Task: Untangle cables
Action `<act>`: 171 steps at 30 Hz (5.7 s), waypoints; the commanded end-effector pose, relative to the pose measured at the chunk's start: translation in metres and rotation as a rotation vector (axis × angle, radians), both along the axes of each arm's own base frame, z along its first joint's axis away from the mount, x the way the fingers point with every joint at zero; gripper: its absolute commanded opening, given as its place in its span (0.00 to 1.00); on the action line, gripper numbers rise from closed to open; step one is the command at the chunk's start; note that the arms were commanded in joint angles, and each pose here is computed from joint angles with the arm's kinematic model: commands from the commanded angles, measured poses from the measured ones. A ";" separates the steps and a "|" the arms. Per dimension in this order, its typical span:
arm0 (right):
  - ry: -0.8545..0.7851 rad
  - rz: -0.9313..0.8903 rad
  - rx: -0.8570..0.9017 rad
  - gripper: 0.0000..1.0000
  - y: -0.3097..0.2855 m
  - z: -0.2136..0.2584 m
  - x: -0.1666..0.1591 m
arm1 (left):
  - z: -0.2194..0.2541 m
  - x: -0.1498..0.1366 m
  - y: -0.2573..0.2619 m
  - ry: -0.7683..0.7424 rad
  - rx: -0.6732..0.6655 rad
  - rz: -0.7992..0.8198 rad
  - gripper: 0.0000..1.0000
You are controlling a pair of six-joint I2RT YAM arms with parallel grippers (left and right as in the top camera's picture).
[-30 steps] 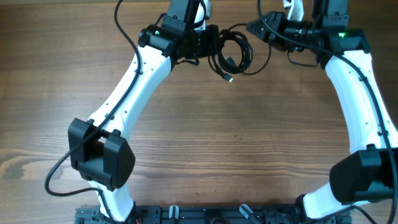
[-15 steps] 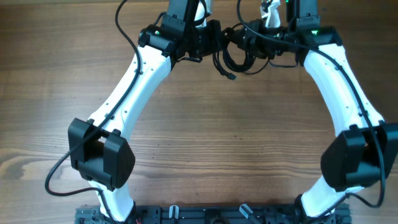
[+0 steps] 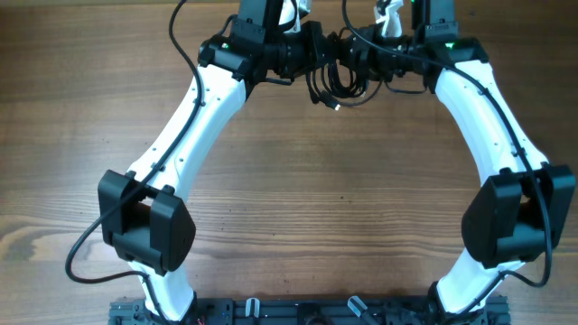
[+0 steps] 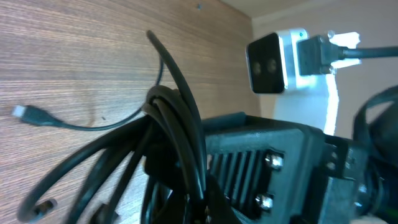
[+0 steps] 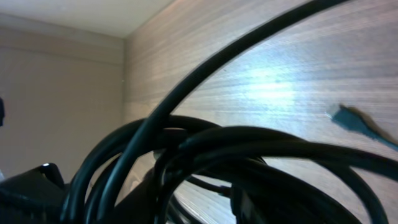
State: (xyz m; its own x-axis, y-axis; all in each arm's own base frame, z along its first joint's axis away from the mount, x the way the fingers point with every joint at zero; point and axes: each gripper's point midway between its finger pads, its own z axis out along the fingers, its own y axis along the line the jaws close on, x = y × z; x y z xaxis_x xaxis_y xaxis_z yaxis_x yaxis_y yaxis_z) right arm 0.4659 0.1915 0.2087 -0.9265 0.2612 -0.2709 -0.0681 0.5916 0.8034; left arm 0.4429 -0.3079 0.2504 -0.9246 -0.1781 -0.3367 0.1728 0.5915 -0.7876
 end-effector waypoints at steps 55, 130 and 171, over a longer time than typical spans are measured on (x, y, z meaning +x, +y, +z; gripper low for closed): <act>0.009 -0.587 -0.347 0.04 -0.267 0.041 -0.039 | -0.069 0.012 0.142 0.078 0.581 0.310 0.04; -0.104 -0.078 -0.136 0.58 -0.092 0.053 -0.037 | 0.058 0.008 0.035 -0.148 -0.224 -0.176 0.04; 0.054 -0.046 -0.048 0.14 -0.017 -0.011 -0.003 | 0.065 -0.002 0.019 -0.052 -0.289 -0.186 0.04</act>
State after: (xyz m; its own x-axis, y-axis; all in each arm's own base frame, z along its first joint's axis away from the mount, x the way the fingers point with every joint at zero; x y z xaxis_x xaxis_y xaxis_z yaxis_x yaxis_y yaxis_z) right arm 0.4578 0.1746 0.2146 -0.9199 0.2825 -0.2718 -0.0362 0.6292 0.7764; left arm 0.4479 -0.2860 0.3038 -0.9346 -0.1239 -0.3335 0.2779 0.3309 -0.9018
